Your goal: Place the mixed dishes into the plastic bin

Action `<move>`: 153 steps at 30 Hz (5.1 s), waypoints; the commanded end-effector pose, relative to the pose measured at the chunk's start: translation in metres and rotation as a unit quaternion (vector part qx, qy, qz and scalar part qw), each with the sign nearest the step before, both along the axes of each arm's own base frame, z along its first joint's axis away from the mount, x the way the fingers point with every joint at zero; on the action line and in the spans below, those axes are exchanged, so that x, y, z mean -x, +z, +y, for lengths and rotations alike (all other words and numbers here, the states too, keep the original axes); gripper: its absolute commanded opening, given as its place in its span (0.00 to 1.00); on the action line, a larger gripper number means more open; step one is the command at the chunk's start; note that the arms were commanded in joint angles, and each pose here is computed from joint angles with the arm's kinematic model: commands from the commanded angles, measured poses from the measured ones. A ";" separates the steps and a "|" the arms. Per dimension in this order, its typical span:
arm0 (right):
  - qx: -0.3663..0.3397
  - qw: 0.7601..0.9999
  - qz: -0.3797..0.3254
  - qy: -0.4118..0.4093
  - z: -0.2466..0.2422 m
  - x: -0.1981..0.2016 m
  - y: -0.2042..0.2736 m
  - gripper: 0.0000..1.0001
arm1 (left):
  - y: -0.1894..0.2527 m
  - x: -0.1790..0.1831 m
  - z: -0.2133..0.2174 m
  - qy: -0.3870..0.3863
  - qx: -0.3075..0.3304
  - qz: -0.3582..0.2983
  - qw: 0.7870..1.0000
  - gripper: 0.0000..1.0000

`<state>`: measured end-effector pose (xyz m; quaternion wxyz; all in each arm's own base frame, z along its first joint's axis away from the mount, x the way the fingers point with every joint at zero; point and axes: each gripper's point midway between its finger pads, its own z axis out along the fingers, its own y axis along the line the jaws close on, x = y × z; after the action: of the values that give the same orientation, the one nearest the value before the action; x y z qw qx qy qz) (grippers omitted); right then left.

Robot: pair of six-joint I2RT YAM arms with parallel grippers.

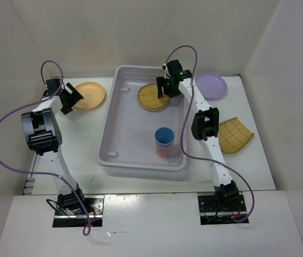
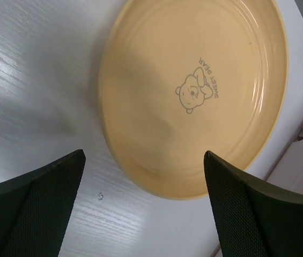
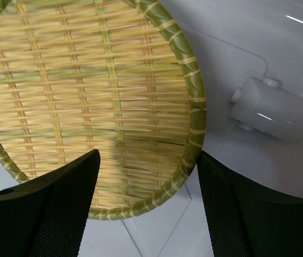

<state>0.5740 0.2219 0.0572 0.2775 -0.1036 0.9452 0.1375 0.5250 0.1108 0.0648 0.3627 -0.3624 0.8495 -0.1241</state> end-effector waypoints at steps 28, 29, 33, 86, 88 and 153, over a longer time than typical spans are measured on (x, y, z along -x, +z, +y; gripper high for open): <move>0.036 0.952 -0.272 -0.135 -0.061 0.030 0.297 0.85 | -0.005 -0.022 0.010 0.050 -0.035 -0.003 0.998 0.00; 0.045 0.947 -0.279 -0.149 -0.068 0.032 0.304 0.85 | 0.000 -0.019 0.011 0.050 -0.041 -0.002 0.998 0.00; 0.092 0.927 -0.288 -0.222 -0.107 0.045 0.320 0.86 | 0.063 -0.016 0.022 0.054 -0.088 -0.045 0.994 0.00; -0.103 0.906 -0.135 -0.388 -0.308 0.047 0.085 0.96 | 0.072 -0.082 -0.327 -0.267 -0.060 -0.069 0.959 0.00; -0.099 0.908 -0.133 -0.386 -0.309 0.042 0.079 0.96 | 0.066 -0.081 -0.322 -0.261 -0.072 -0.063 0.960 0.00; -0.024 0.906 -0.149 -0.395 -0.325 -0.009 0.108 0.00 | 0.297 -0.004 -0.255 -0.237 -0.135 -0.215 0.938 0.99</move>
<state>0.5745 -0.0997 0.0556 0.3555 0.2855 0.8895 0.0292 0.5415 -0.1631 0.3094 0.4898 -0.0628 0.8560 -0.1533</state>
